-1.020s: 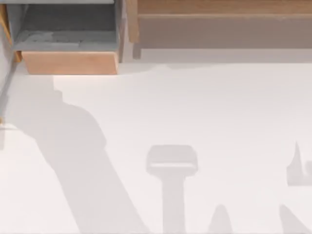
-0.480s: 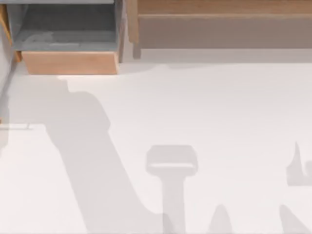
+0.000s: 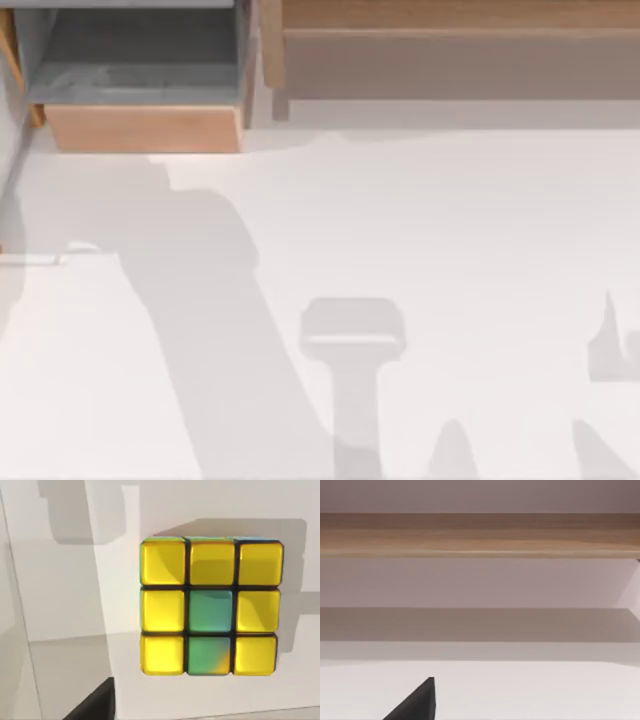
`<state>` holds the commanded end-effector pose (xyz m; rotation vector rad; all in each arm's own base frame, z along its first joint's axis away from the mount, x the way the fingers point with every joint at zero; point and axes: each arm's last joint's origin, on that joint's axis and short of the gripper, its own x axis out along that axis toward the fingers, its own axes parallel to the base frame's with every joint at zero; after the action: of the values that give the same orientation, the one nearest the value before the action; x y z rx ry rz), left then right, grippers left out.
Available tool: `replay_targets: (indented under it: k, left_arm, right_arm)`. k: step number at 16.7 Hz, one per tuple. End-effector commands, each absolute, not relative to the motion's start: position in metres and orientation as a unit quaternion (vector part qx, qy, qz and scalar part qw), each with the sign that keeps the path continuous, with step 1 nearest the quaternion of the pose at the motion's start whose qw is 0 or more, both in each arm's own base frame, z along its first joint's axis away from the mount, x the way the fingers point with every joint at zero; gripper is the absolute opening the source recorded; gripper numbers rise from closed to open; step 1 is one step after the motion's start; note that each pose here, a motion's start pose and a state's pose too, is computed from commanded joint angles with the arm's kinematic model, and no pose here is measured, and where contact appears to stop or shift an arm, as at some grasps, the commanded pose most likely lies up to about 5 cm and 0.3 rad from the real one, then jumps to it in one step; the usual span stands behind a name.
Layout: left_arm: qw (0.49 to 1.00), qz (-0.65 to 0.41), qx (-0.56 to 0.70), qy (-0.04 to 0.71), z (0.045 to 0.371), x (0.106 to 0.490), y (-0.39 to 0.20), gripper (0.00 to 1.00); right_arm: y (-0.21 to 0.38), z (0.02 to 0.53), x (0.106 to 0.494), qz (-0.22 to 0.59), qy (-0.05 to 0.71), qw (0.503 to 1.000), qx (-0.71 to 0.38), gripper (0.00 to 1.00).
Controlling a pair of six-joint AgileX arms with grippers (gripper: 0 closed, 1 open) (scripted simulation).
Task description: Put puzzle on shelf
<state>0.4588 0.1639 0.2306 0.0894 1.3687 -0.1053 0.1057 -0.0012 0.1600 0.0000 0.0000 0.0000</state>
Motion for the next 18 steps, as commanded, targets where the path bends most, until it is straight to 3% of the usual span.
replay_targets:
  k: [5,13,18]
  left_arm:
    - [0.772,-0.049,0.043,0.632,0.232,0.457,0.164,1.00]
    - [0.770,-0.049,0.039,0.635,0.167,0.477,0.178,1.00]
    - [0.773,-0.050,0.040,0.632,0.160,0.481,0.176,1.00]
  right_arm:
    - [-0.001,0.160,0.106,0.000,0.000,1.000,0.000,1.00]
    - [-0.001,0.160,0.106,0.000,0.000,1.000,0.000,1.00]
    - [-0.001,0.160,0.106,0.000,0.000,1.000,0.000,1.00]
